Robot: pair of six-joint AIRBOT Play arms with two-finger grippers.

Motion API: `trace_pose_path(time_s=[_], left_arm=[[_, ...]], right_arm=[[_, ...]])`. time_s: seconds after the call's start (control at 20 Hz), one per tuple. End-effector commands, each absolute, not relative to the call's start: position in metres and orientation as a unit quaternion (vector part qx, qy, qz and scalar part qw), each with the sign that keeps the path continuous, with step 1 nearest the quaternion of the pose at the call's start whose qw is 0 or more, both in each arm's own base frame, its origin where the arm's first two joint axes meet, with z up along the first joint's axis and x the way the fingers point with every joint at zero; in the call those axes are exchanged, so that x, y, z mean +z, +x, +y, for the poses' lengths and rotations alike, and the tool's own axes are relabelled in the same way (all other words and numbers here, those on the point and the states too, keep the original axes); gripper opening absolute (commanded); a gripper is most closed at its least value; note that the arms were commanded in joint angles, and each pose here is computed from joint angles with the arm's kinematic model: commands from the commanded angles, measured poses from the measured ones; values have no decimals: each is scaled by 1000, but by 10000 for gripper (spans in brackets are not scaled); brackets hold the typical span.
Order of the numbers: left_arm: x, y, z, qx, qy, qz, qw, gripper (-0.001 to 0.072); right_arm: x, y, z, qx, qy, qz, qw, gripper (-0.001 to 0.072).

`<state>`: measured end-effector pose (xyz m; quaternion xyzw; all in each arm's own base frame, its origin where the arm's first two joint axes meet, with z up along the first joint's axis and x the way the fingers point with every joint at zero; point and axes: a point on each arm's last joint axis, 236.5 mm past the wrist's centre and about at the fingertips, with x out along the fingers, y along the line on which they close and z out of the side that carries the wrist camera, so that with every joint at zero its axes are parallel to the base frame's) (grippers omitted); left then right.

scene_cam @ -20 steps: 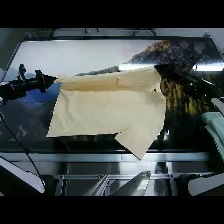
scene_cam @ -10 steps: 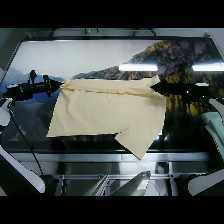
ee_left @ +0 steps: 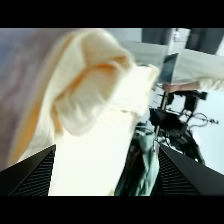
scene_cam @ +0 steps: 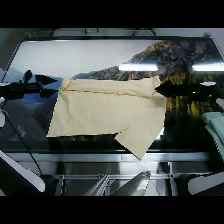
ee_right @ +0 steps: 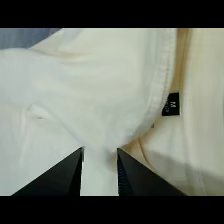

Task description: Fold the shirts.

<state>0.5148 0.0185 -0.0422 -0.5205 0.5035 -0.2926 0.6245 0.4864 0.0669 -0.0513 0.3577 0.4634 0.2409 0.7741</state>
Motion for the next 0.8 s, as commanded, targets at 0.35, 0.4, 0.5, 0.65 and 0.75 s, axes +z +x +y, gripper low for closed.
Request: trace_pose_path(time_s=[0.35,0.4,0.5,0.65,0.75], left_arm=[[6,397,94,-247,-497,511,657,594],[3,389,101,-224,-509,495,667,593],[-6,379,117,-174,-529,469,685,593],[-12,362,116,-154,-552,463,676,594],[-18,357,112,-148,-554,463,676,593]], right_arm=[[-77,279,24,23,328,659,676,265],[-82,261,32,7,348,656,669,440],[-92,244,45,-3,379,639,670,520],[-113,232,60,-6,402,628,666,518],[-123,234,73,3,413,624,663,477]])
